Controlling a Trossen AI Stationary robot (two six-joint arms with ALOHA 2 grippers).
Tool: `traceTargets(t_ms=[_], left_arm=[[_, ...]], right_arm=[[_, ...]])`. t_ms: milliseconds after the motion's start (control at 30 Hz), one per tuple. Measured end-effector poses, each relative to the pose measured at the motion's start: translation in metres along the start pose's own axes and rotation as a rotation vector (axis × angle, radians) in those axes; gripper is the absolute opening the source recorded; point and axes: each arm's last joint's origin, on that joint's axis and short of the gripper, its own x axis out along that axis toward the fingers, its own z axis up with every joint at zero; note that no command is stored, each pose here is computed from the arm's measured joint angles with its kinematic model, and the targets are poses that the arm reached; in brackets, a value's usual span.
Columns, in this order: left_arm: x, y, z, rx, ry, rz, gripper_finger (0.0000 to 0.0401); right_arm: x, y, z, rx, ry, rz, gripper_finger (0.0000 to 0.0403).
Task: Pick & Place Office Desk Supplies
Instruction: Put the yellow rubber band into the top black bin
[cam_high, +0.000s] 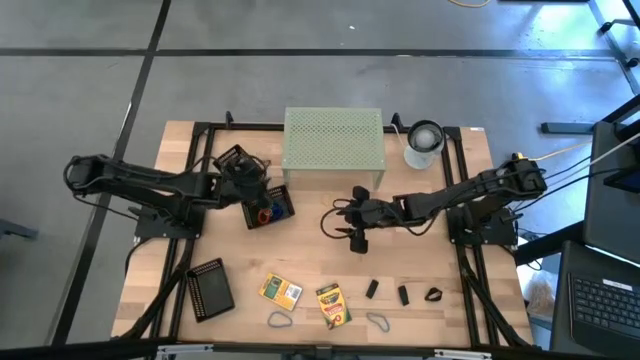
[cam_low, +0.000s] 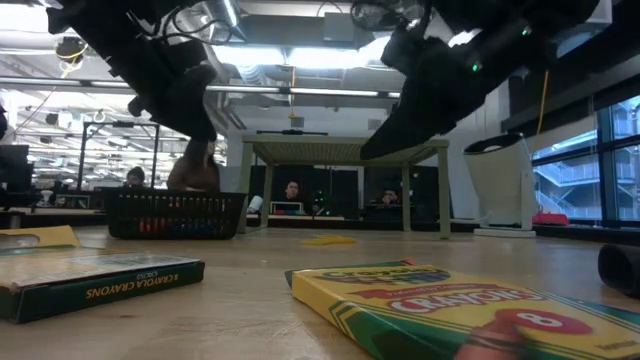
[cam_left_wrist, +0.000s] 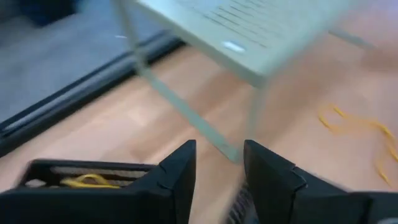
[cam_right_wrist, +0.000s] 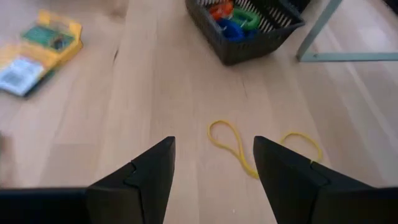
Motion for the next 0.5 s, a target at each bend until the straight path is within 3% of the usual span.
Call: traceTargets(t_ms=[200,500], left_arm=[[-0.005,-0.009,-0.005,0.187,0.057,-0.162,0.0128],[-0.012,-0.021,-0.008,0.19,0.105,-0.358,0.0127]], right_arm=[[0.024,-0.005,-0.012,-0.084,0.021,-0.018,0.0219],[0.042,-0.022,-0.025,-0.085,0.088,-0.06,0.0219]])
